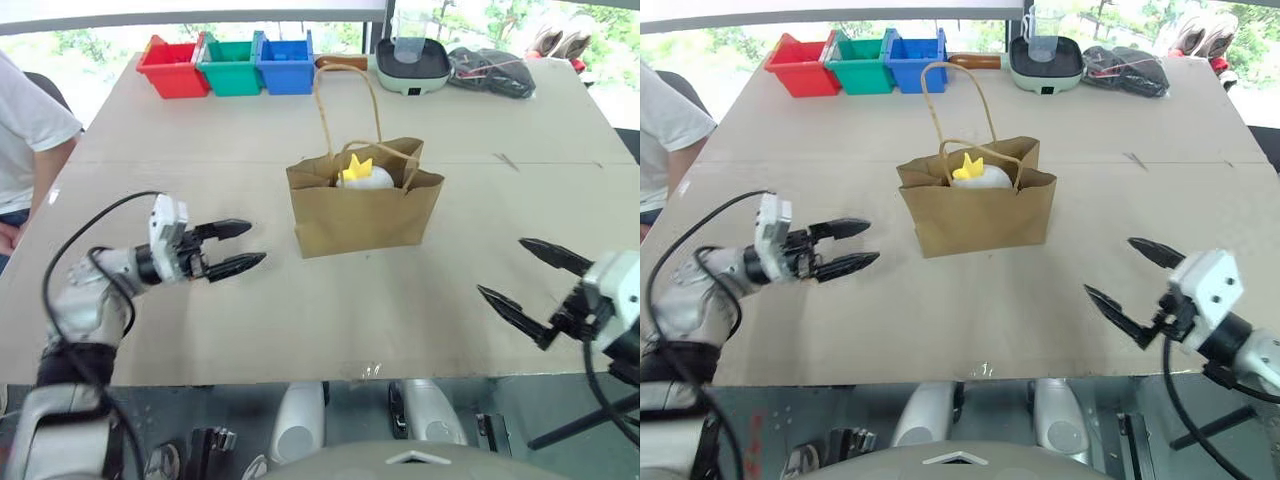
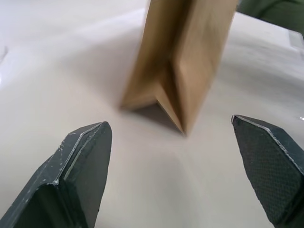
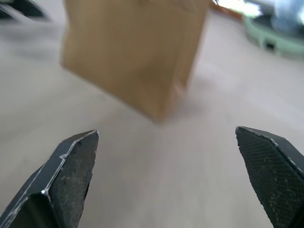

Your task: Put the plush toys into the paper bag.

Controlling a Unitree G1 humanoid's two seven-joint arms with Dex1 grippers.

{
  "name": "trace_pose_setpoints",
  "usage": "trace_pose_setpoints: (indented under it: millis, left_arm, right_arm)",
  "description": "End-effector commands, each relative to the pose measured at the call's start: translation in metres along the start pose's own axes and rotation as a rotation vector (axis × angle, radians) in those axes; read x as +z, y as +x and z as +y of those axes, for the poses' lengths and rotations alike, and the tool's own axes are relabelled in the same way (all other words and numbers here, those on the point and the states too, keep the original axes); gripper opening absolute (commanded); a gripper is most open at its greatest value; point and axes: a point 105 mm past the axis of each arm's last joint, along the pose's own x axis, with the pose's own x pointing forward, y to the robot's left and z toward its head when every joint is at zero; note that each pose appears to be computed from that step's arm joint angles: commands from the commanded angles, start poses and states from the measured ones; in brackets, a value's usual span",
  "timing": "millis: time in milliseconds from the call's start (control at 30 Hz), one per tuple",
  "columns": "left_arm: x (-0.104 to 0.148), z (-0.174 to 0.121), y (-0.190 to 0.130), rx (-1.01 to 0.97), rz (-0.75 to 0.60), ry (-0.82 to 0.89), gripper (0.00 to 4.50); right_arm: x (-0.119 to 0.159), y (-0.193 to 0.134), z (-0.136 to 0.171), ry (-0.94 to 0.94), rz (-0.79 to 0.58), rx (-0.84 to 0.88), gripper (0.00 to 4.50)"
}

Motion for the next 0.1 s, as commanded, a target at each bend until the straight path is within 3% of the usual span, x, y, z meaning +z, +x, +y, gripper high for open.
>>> trace_pose_setpoints:
  millis: [33, 100]
  left_arm:
    - [0.0079, -0.0162, -0.0112, 0.067, -0.009, 0.018, 4.36]
    - [0.0002, -0.0234, -0.0152, 0.101, -0.001, 0.01, 4.36]
  right_arm:
    - [-0.0038, -0.0206, -0.0148, -0.046, 0.034, -0.015, 4.5]
    - [-0.0128, -0.0272, -0.0218, -0.058, 0.076, -0.022, 4.5]
